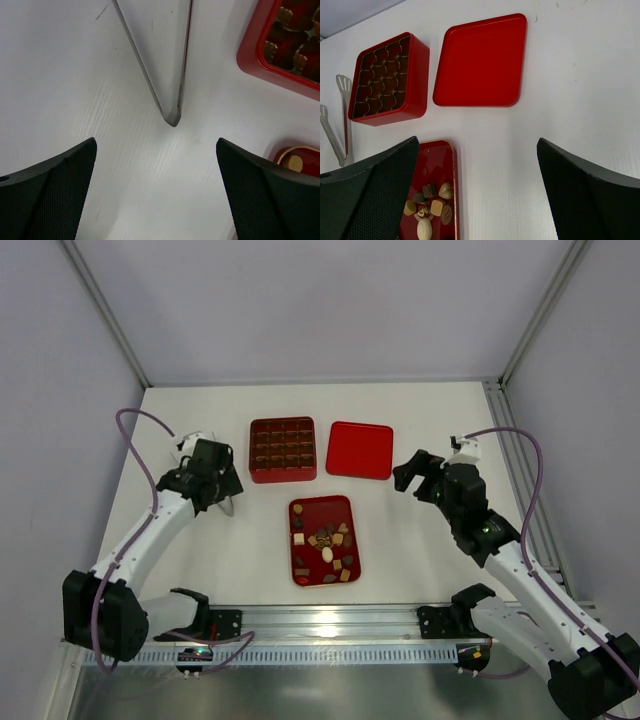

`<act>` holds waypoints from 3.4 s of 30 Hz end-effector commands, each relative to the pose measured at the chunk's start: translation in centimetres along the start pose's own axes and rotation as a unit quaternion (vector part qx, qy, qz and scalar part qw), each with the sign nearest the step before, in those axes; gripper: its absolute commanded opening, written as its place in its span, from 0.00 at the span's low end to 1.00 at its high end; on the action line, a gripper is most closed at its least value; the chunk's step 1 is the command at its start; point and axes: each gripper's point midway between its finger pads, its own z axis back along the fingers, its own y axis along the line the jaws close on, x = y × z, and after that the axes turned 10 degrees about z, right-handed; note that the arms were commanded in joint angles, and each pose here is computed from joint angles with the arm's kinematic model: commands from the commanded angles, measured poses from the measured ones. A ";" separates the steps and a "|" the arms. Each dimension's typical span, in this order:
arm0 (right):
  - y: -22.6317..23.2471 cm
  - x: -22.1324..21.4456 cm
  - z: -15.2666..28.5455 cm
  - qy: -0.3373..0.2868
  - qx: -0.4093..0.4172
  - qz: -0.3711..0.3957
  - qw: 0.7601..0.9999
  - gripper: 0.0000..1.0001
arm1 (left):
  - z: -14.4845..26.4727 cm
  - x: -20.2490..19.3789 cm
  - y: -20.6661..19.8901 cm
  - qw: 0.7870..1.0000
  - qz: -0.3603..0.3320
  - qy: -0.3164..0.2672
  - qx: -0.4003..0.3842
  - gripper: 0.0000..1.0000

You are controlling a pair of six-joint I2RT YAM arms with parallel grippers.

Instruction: Pack the chocolate

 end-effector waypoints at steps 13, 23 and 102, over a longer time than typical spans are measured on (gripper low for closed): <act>2.2 1.1 0.7 -0.018 0.061 -0.001 0.998 1.00 | -11.5 1.1 -1.0 0.993 0.097 0.058 0.035 1.00; 2.5 0.5 1.2 -0.014 0.076 -0.007 0.997 1.00 | -15.1 1.6 -1.4 0.993 0.084 0.067 0.050 1.00; 2.9 -0.7 0.3 0.009 0.085 -0.006 0.996 1.00 | -4.6 4.5 -1.6 0.996 0.020 0.083 -0.001 0.59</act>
